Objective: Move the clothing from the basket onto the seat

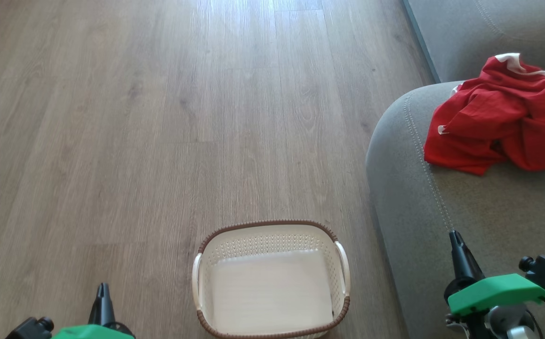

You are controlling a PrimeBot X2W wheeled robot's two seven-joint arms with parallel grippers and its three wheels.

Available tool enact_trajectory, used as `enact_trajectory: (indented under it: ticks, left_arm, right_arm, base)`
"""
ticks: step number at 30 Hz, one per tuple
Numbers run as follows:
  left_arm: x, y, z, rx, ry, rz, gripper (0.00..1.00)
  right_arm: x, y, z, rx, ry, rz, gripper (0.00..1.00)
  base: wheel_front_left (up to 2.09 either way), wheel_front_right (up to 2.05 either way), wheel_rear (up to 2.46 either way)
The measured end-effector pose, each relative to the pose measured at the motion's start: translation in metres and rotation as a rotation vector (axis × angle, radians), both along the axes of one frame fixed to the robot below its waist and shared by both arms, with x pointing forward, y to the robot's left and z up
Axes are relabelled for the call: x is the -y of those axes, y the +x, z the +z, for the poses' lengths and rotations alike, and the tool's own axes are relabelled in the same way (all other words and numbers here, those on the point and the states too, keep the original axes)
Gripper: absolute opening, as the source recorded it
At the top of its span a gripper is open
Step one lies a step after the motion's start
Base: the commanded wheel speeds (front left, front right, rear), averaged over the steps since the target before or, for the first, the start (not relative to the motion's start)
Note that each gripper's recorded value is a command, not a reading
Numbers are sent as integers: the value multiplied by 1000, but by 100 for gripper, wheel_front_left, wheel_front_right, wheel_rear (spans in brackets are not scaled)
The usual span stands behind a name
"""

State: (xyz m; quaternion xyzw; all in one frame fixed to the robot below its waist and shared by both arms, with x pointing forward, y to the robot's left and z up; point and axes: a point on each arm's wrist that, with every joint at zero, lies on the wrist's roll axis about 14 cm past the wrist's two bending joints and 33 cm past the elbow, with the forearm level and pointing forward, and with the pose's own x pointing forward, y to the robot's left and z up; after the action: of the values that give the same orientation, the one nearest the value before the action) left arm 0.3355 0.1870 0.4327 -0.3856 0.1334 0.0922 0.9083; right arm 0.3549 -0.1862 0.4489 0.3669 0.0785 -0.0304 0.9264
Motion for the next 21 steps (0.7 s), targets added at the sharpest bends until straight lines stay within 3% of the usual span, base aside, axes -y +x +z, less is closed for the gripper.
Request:
enact_trajectory:
  ticks: [21]
  left_arm:
    - [2,11,11,32,-217,31,0]
  right_arm:
    - [6,5,5,7,226,-56,0]
  base:
    - [0,0,0]
